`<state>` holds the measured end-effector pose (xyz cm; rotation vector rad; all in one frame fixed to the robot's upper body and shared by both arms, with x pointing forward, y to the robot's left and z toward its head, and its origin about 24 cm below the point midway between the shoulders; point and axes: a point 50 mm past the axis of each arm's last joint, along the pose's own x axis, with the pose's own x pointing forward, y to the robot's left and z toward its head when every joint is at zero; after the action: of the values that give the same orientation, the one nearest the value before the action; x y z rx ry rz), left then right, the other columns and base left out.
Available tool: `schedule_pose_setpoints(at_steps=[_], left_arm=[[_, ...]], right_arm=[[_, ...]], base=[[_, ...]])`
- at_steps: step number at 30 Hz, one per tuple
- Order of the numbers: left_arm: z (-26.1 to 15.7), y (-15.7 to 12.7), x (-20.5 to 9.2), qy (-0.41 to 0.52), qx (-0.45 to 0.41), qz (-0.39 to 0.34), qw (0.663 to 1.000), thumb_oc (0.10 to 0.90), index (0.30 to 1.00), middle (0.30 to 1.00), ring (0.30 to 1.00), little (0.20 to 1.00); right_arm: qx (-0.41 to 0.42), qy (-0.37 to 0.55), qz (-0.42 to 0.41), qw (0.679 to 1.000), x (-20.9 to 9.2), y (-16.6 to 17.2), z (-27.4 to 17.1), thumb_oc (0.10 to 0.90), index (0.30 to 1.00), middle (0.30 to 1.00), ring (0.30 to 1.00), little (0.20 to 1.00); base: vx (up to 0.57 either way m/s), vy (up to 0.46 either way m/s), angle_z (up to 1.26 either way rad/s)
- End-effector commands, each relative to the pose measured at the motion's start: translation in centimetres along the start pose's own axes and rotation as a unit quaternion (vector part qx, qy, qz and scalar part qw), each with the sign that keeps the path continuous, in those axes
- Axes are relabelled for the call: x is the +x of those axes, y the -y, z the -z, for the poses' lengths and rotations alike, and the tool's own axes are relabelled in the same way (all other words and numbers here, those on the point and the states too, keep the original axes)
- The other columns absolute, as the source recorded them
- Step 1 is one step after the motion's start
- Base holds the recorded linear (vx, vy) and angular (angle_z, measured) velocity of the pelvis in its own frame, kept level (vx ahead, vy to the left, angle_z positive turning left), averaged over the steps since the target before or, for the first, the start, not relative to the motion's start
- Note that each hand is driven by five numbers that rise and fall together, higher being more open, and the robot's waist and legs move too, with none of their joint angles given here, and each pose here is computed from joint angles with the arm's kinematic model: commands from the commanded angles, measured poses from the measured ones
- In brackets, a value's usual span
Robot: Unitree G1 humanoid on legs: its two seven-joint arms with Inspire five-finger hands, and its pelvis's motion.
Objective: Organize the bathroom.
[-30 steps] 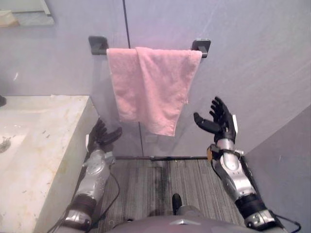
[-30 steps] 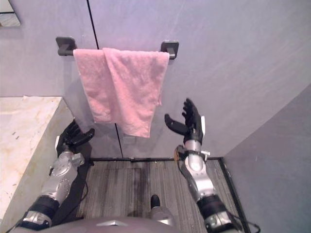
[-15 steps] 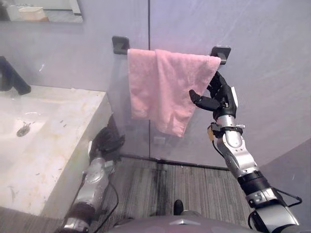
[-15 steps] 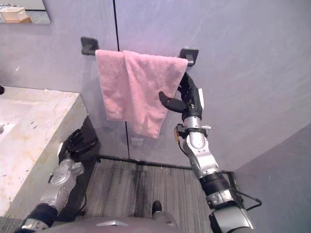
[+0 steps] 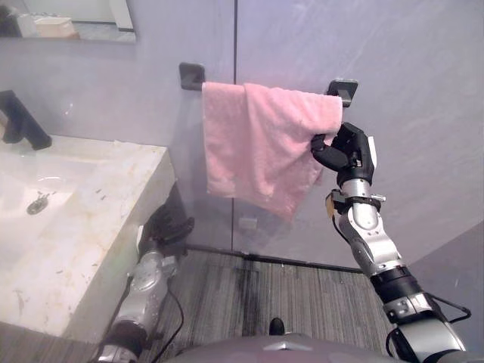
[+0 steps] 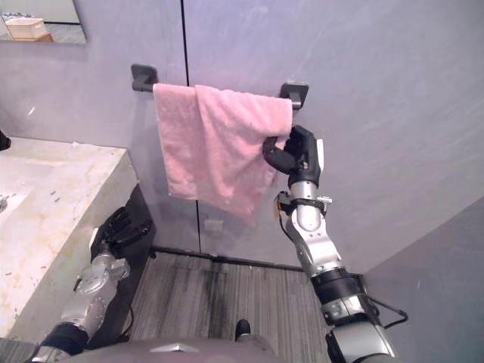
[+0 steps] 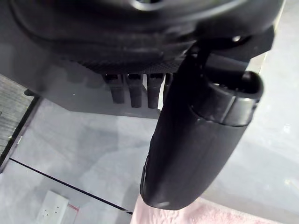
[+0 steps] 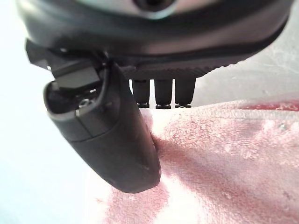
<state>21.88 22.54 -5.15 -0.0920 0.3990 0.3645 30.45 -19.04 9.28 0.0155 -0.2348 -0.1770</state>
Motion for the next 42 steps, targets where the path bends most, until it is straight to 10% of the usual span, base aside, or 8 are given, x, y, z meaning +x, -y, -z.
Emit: schedule_pose_setpoints(at_steps=[1,14,16,17,27,42], left_arm=[[-4.1,1.4,1.0,0.117,0.011,0.028,0.993,0.800,0.900,0.900,0.900,0.900],[-4.6,2.0,0.8,0.121,0.004,0.028,0.992,0.800,0.900,0.900,0.900,0.900],[-4.6,2.0,0.8,0.121,0.004,0.028,0.992,0.800,0.900,0.900,0.900,0.900],[-4.6,2.0,0.9,0.117,0.005,0.028,0.993,0.800,0.900,0.900,0.900,0.900],[2.7,1.2,-0.9,-0.060,0.000,0.107,0.992,0.800,0.900,0.900,0.900,0.900],[13.0,-6.9,-5.6,-0.306,-0.008,-0.091,0.948,0.800,0.900,0.900,0.900,0.900]], right_arm=[[0.014,0.135,0.030,0.990,1.7,0.8,-5.2,0.400,0.300,0.300,0.300,0.300],[0.038,0.089,0.068,0.993,0.2,1.0,-2.5,0.400,0.300,0.300,0.300,0.300],[0.040,0.090,0.068,0.993,0.2,0.9,-2.6,0.580,0.571,0.571,0.571,0.571],[0.042,0.084,0.069,0.993,0.2,1.0,-2.5,0.800,0.900,0.900,0.900,0.900],[-0.036,0.001,0.092,0.995,-3.2,3.5,2.0,0.800,0.900,0.900,0.900,0.900],[-0.149,-0.363,0.181,0.902,-16.0,9.7,15.2,0.800,0.900,0.900,0.900,0.900]], base=[[0.00,0.000,0.00],[-0.02,0.009,0.00],[-0.02,0.008,0.00],[0.00,0.000,0.00],[-0.05,0.033,-0.01],[-0.09,0.051,0.02]])
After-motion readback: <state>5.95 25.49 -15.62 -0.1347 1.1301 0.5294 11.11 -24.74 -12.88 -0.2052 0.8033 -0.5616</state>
